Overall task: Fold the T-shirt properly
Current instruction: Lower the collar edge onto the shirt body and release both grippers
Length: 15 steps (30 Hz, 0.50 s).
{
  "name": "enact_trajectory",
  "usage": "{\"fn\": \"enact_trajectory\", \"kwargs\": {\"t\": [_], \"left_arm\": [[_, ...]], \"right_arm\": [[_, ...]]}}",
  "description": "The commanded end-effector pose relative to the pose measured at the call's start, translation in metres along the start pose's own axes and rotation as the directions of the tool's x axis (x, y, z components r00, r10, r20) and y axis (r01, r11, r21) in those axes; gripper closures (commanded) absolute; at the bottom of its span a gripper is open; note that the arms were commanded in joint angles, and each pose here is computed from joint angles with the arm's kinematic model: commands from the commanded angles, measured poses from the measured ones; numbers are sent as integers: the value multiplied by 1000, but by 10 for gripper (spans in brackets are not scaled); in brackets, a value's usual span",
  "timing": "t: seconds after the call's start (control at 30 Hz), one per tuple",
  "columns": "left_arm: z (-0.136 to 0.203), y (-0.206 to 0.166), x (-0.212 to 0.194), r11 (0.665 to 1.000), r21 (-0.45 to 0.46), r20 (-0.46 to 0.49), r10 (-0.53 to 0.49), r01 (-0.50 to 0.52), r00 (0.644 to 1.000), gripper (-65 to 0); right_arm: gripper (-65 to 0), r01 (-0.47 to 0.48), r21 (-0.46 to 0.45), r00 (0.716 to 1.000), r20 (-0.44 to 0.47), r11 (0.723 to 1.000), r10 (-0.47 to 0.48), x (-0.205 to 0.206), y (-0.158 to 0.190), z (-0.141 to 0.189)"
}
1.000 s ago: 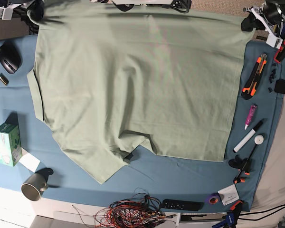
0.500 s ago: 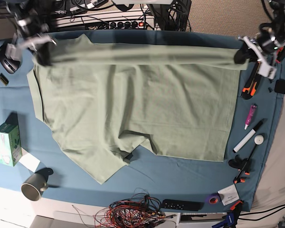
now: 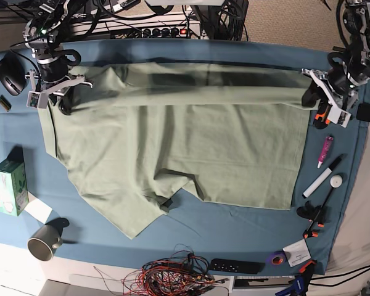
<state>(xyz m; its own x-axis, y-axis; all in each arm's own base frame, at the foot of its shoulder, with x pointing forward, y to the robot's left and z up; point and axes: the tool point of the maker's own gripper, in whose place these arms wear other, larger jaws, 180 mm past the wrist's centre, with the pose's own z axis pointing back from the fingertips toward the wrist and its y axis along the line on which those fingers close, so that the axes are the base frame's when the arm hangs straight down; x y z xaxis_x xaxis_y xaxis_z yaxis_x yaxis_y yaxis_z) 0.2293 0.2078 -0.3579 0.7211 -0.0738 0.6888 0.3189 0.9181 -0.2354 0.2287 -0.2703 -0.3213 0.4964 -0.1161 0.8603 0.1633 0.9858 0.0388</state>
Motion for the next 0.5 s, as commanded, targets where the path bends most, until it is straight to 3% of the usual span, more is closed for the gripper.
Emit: {"fn": "enact_trajectory", "kwargs": {"t": [0.0,0.27,0.47], "left_arm": [[4,4,10,1000,14,27,-20,20,999,0],[4,6,11,1000,26,34,-6,5,999,0],[4,6,11,1000,25,34,-7,6,999,0]], "right_arm": [[0,-5,-16,999,47,1000,6,11,-6,0],[0,99,13,995,21,995,-99,-9,-11,-15],[0,89,36,995,38,995,-90,-6,-8,-19]]}}
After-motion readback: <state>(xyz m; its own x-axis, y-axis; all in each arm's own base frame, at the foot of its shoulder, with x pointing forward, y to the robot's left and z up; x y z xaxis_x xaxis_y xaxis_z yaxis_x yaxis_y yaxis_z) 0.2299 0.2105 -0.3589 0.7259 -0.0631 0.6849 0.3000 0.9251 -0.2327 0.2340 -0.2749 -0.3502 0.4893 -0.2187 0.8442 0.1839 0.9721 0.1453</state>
